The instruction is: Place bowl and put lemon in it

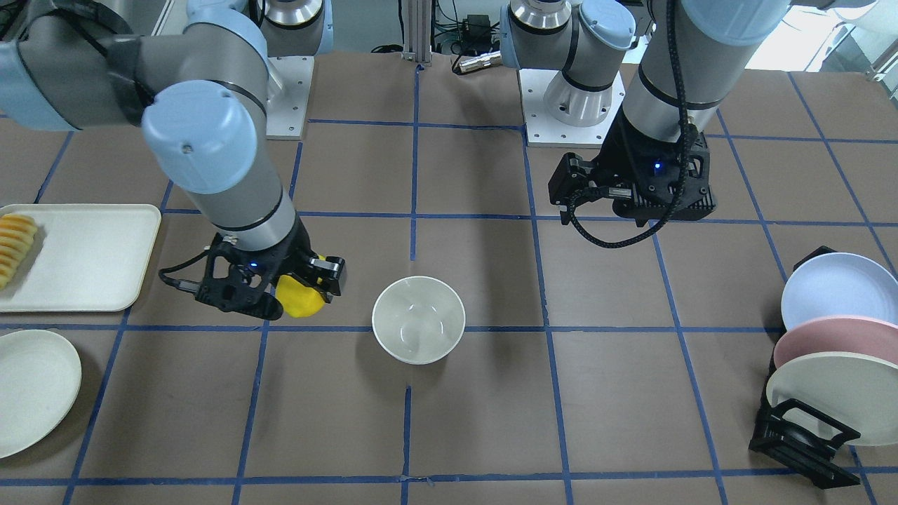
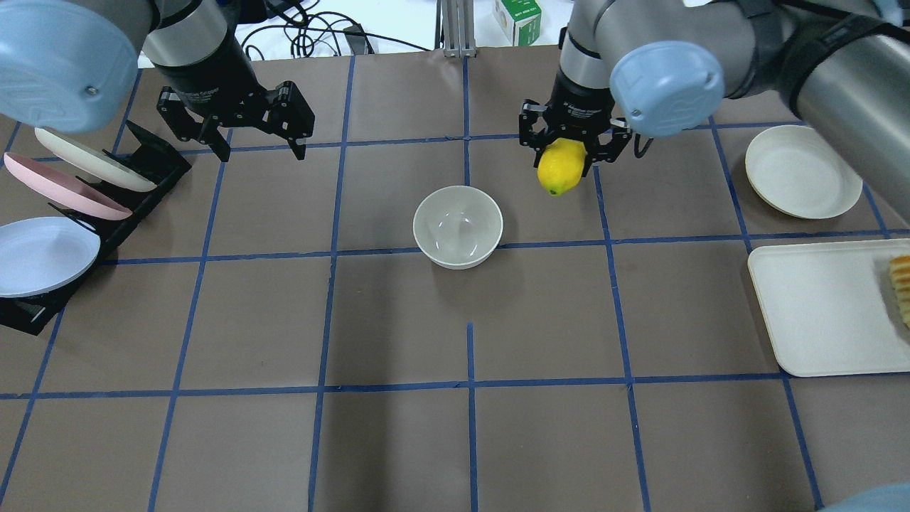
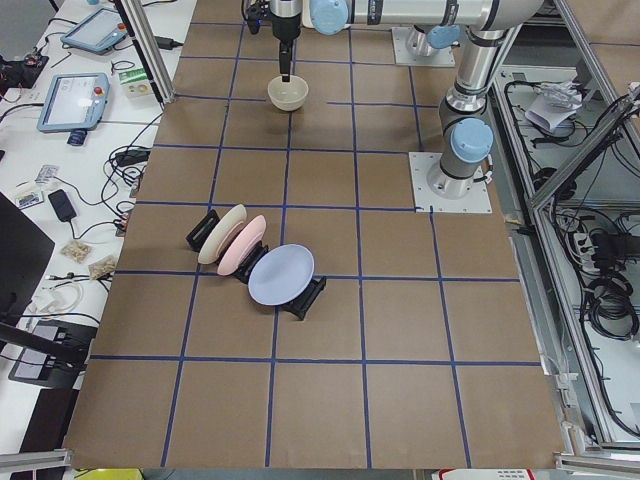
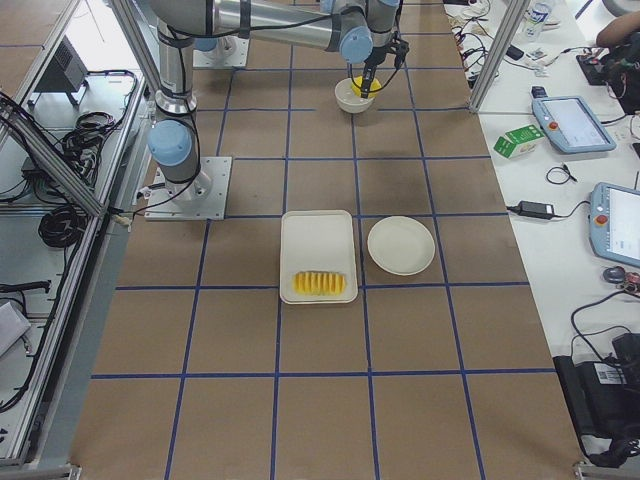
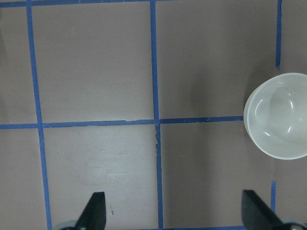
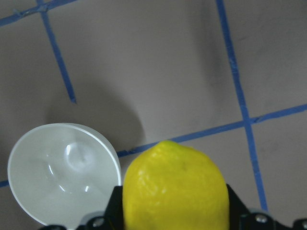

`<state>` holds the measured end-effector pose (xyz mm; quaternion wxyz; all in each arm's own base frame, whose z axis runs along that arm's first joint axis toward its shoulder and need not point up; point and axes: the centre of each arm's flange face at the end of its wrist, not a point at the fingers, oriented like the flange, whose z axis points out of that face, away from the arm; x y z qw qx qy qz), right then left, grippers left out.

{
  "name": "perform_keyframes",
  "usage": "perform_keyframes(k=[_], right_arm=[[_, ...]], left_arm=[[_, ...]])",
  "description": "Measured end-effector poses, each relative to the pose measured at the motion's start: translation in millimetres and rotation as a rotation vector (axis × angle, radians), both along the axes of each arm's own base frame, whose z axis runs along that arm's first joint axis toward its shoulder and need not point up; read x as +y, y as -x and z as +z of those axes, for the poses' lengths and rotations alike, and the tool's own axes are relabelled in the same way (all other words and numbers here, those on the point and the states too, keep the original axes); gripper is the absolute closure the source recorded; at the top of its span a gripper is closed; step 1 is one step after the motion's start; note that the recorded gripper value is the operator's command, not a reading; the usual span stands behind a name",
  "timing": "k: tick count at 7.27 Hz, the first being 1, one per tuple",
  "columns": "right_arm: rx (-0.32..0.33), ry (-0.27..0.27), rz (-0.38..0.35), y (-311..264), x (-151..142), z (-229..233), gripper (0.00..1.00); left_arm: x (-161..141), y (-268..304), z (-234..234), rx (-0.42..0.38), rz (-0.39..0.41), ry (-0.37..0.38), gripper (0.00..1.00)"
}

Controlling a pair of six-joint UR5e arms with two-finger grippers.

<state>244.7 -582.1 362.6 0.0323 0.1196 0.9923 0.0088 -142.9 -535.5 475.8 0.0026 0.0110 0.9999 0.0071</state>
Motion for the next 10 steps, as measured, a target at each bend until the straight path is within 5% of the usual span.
perform_keyframes(k=[3,7,9,10], right_arm=[[-0.028,0.060,0.092,-66,-5,-41,1.00],[-0.028,0.045,0.165,-125,-8,-88,0.99],[-0.019,0.012,0.181,-131,-5,-110,0.00],[-0.016,0.004,0.182,-131,-5,-116,0.00]], left_arm=[[-1,-1,-5,0.001,0.001,-0.032,0.00],[-2,-4,-11,0.006,0.007,-0.042,0.00],[-4,-9,-12,0.009,0.007,-0.045,0.00],[-4,-10,-13,0.010,0.006,-0.046,0.00]])
